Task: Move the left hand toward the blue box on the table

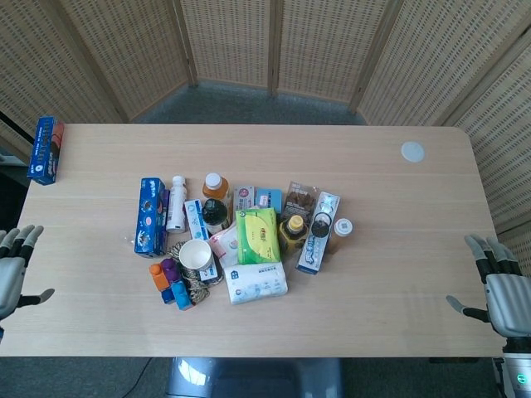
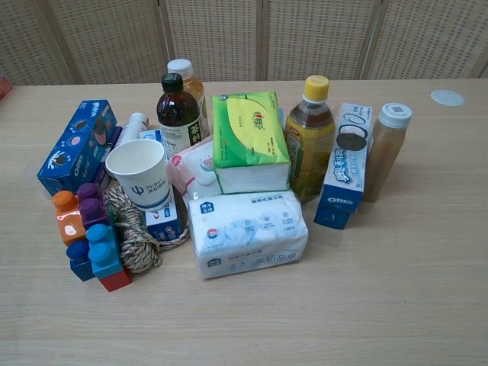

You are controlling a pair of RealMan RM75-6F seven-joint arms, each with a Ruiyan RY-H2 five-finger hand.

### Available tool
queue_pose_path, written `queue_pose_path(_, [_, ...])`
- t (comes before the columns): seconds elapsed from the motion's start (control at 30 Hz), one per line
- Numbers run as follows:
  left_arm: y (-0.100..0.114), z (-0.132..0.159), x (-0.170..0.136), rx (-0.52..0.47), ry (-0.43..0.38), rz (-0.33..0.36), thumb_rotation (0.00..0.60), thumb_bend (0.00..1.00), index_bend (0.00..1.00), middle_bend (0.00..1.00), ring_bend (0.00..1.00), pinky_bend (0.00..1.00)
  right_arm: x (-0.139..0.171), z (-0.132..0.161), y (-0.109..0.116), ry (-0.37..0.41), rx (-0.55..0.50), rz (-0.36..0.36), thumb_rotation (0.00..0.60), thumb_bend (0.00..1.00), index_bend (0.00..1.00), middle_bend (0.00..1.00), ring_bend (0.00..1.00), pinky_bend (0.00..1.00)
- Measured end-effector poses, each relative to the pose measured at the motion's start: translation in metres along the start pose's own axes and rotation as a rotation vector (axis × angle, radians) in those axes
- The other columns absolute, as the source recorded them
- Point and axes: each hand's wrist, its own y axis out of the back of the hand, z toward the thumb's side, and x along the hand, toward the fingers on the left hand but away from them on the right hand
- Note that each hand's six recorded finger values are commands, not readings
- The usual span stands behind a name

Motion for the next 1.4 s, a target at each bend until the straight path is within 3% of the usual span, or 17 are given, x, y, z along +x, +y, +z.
queue_pose_path(0.27, [-0.009, 0.036, 0.050, 0.072, -0.048, -0.016, 0.600, 0.00, 0.00, 0.00, 0.00, 0.00, -0.001, 0.000, -0.001, -0.003, 0.001, 0.002, 0.600, 0.00, 0.00, 0.00, 0.00, 0.00])
queue_pose_path(0.5, [-0.035, 0.067, 0.076, 0.102, -0.070, -0.046, 0.600, 0.00, 0.00, 0.00, 0.00, 0.00, -0.002, -0.003, 0.001, -0.008, -0.009, -0.001, 0.600, 0.00, 0.00, 0.00, 0.00, 0.00])
queue_pose_path(0.93, [-0.073, 0.074, 0.101, 0.138, -0.018, -0.103, 0.600, 0.00, 0.00, 0.00, 0.00, 0.00, -0.002, -0.003, 0.001, -0.005, -0.012, 0.002, 0.600, 0.00, 0.00, 0.00, 0.00, 0.00])
queue_pose_path(1.4, [-0.097, 0.112, 0.124, 0.198, -0.047, -0.136, 0.600, 0.00, 0.01, 0.00, 0.00, 0.00, -0.003, -0.005, 0.001, -0.010, -0.018, 0.004, 0.600, 0.00, 0.00, 0.00, 0.00, 0.00])
